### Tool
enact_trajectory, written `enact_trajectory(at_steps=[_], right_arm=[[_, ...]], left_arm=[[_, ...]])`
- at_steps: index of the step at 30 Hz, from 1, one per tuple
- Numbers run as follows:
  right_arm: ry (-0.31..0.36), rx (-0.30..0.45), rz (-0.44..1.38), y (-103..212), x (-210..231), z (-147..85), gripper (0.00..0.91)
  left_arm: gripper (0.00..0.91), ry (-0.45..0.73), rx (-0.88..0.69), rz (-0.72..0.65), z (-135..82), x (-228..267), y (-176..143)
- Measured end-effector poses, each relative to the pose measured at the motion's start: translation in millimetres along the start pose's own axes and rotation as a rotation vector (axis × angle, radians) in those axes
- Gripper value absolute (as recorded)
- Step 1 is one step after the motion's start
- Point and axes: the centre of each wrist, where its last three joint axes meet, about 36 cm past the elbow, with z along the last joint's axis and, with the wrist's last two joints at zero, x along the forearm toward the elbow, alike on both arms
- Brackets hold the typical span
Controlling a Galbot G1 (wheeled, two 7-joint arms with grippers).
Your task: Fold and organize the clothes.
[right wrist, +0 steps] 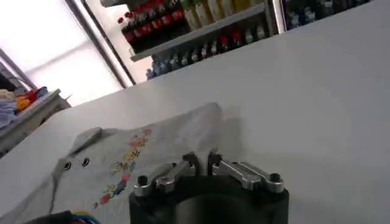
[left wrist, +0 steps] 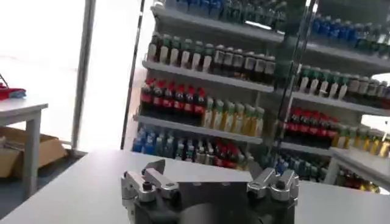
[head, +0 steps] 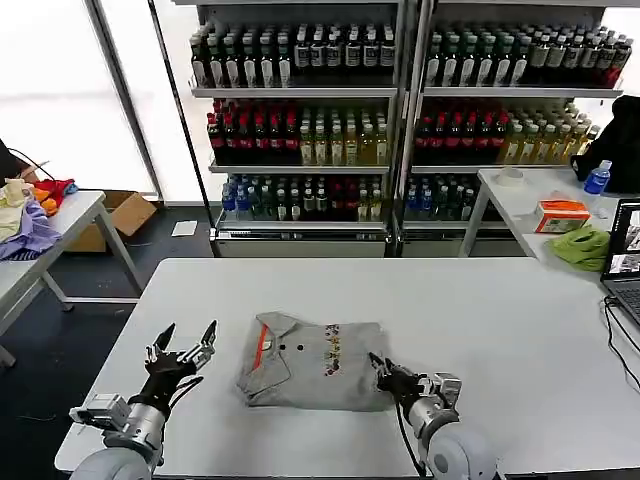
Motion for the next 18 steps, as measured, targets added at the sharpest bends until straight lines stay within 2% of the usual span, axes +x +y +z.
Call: enact_trajectory(at_steps=[10,11,12,18], right_arm=[[-0.004,0.055,0.082,-48,29,-16,0.0],[-0.002,0.062,0.093,-53,32,-17,0.171],[-0.001,0.068,0.103,-56,34,-18,0.907],[-0.01,0.1,0.159,-72,50,-26,0.907]], left_arm=[[0.907,0.004,-0.02,-0.016,9,-4,8],[0.907,0.005,-0.02,-0.017,10,-4,9],[0.907,0.007,-0.02,-0.017,11,-5,9],[0.907,0.007,-0.026,-0.022,12,-7,11]])
